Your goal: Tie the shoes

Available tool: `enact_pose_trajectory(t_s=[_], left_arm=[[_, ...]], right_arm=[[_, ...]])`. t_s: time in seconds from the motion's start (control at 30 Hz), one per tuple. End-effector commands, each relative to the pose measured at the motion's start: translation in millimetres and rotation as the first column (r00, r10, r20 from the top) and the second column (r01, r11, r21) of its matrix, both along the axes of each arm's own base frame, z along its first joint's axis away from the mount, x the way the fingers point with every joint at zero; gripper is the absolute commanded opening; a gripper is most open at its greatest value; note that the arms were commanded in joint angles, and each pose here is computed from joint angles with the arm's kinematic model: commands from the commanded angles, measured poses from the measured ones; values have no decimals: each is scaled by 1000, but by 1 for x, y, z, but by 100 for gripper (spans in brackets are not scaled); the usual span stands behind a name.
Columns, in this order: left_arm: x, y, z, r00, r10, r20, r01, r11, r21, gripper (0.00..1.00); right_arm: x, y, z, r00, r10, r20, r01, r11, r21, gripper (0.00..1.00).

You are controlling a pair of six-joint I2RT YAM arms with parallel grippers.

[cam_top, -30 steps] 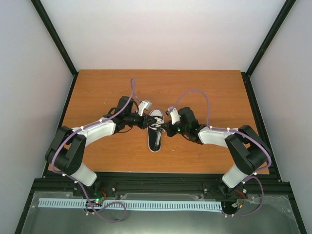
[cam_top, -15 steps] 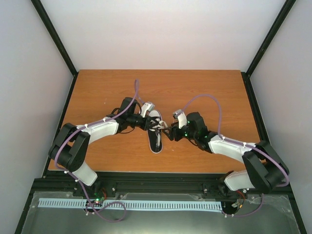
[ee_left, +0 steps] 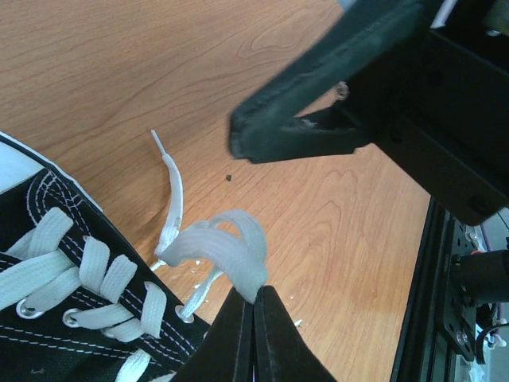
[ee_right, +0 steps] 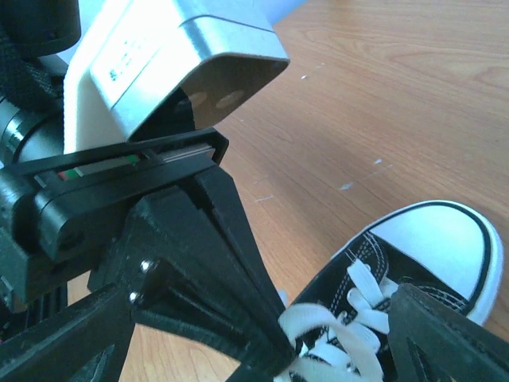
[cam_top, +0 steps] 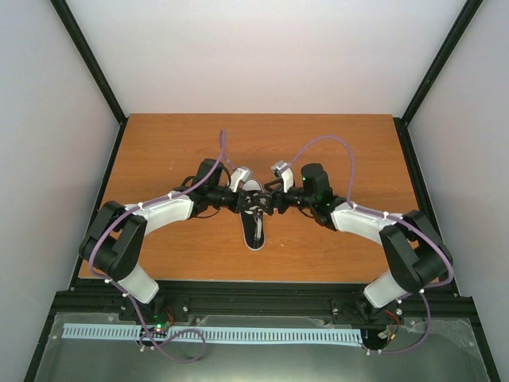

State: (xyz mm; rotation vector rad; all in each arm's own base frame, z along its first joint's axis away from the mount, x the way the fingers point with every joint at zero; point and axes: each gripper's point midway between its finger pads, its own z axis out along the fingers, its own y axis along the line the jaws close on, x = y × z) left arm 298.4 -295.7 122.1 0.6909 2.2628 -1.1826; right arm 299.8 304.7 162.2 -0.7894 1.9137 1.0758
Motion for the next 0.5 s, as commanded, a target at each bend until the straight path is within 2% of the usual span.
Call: enact_pose_trajectory(t_s=[0.0,0.23,0.47], left_arm=[[0,-7,23,998,-34,43,36,999,-41,1],[0,-7,26,998,-32,53,34,998,-46,1],[0,-7,30,998,-28,61,31,998,-51,1]], right_arm=[[0,17,11,993,120,13,-120,991,62,88],[-8,23,-14,980,186,-74,-182,982,59,87],[-16,18,-32,977,177,-120,-171,984,53,87]])
